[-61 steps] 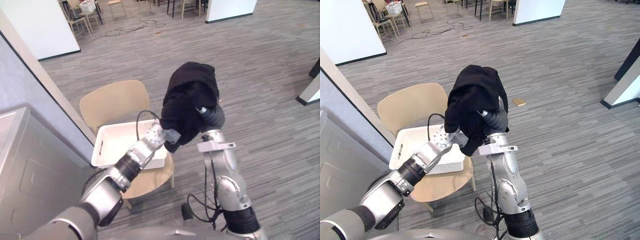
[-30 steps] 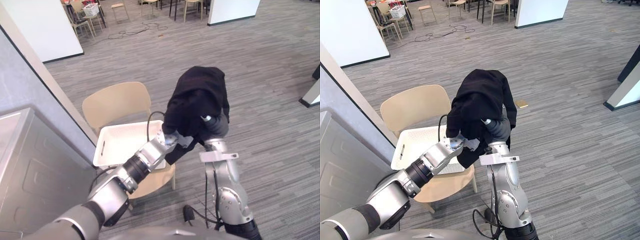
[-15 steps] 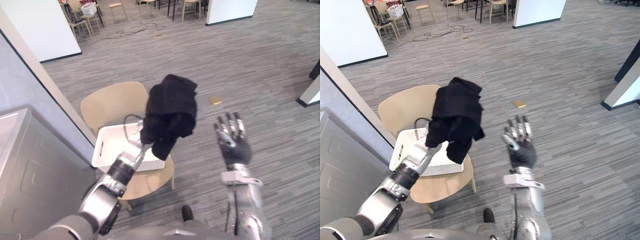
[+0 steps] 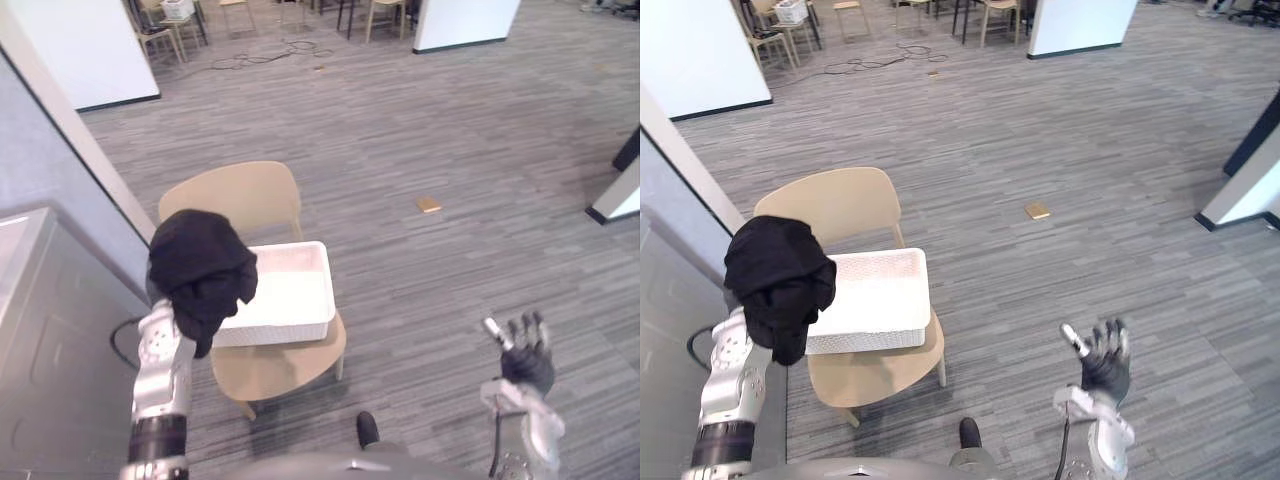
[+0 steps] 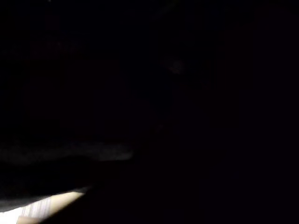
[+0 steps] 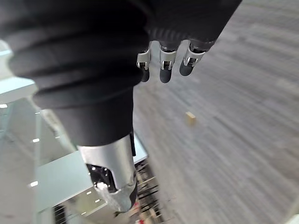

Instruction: Pick up the laundry basket with both hands and put the clothes into the washing machine.

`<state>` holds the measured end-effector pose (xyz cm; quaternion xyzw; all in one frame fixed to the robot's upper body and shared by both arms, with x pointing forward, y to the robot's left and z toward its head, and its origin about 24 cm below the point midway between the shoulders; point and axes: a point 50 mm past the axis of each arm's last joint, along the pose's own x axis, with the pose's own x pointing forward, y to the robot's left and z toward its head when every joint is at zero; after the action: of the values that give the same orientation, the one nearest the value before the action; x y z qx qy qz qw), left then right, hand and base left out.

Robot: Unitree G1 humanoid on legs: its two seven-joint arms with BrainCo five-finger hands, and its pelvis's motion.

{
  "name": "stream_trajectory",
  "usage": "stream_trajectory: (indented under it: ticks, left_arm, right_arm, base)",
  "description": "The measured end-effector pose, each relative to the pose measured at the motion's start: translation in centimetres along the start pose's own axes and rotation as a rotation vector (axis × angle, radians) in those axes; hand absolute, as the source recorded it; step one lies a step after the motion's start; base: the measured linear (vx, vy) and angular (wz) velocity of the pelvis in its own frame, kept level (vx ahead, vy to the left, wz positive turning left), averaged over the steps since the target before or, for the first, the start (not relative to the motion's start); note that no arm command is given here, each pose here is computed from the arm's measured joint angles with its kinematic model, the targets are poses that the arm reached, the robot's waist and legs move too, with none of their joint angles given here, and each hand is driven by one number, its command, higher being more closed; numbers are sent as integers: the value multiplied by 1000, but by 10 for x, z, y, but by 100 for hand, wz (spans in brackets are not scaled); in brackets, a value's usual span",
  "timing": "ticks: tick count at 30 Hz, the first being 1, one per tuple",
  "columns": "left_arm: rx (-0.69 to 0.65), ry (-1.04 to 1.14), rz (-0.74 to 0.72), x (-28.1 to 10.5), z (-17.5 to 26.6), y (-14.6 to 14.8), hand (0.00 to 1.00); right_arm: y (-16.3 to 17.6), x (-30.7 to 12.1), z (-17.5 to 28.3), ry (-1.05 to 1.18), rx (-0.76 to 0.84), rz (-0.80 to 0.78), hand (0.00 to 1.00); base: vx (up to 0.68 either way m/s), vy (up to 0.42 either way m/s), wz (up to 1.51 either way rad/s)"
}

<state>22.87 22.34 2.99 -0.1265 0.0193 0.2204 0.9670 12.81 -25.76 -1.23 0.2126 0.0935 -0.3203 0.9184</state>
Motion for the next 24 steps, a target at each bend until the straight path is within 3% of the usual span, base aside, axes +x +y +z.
stream_trajectory:
  ticks: [5,17,24]
  left_arm:
    - [-77,111,78,-34,-27,21,100]
    - [-47,532,163,-104,-109,59,100]
    - [-92,538,130,-100,-112,53,100]
  right_arm:
    - [-23,-14,-48,222,-2,-125,0]
    - [-82,-53,-133,656,-29,-411,0]
    - [-69,-40,-147,736,-113,-375,0]
  base:
    - [-9,-6,35]
    - [8,-6,27]
    - [-30,-7,38]
